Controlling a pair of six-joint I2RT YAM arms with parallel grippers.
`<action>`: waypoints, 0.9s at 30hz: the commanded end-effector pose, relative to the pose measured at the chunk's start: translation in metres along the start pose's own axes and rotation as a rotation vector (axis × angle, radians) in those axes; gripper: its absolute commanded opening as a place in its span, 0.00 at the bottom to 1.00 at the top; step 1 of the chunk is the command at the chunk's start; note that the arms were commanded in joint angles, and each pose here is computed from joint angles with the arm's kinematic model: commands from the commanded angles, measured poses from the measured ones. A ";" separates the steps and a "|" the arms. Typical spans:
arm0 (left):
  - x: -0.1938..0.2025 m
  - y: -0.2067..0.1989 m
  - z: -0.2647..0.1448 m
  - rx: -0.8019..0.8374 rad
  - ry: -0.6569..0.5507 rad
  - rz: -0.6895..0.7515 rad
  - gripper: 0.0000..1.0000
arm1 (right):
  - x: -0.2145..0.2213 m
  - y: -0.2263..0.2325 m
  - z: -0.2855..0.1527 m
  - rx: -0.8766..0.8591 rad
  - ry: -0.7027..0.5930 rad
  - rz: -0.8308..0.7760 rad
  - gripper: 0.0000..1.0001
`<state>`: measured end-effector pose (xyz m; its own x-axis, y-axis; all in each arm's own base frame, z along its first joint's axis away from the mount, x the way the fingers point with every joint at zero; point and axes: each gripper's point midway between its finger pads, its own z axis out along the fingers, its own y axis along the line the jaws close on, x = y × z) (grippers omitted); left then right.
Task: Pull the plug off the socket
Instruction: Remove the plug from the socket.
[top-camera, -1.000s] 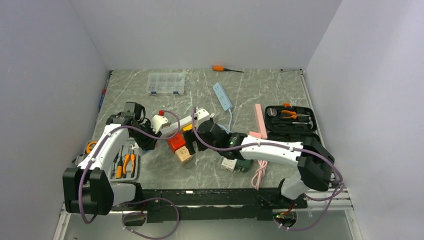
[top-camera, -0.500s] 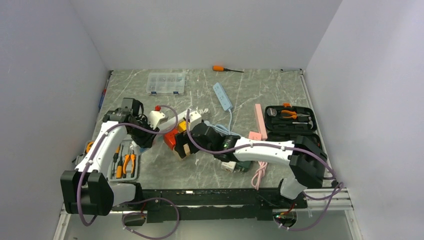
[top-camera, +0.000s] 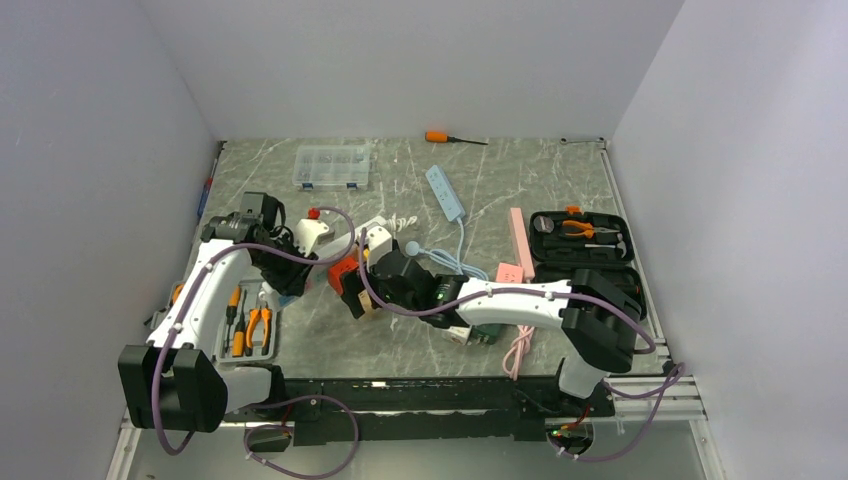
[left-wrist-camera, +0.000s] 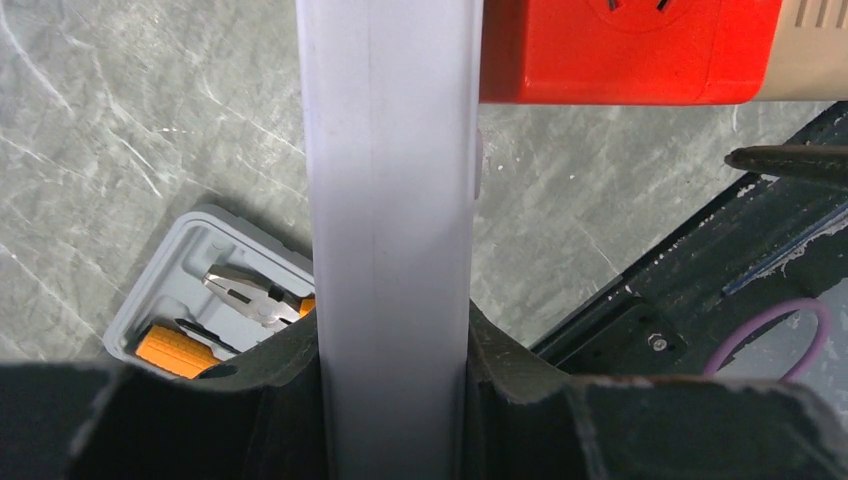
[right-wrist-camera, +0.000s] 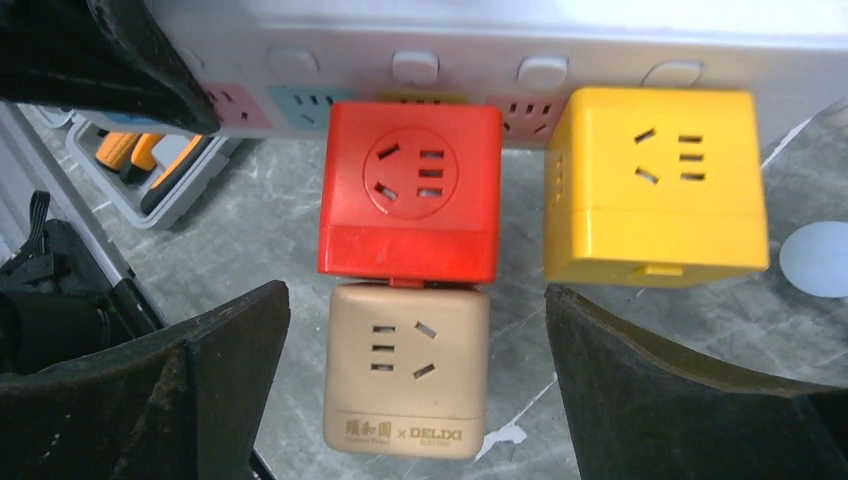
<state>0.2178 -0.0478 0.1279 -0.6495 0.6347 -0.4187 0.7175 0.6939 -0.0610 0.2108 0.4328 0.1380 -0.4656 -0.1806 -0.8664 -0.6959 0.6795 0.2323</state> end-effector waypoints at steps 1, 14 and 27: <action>-0.045 -0.006 -0.028 0.010 -0.201 0.068 0.00 | -0.040 0.010 0.003 -0.019 -0.112 -0.030 1.00; -0.050 -0.015 -0.037 0.041 -0.223 0.071 0.00 | -0.038 0.023 0.029 -0.062 -0.085 -0.046 1.00; -0.053 -0.030 -0.049 0.090 -0.250 0.087 0.00 | -0.029 0.023 0.054 -0.089 -0.046 -0.004 0.89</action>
<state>0.2117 -0.0520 0.1504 -0.6475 0.6209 -0.4418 0.7182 0.6911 -0.0813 0.2317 0.4771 0.1345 -0.4496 -0.1719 -0.8765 -0.7280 0.6391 0.2481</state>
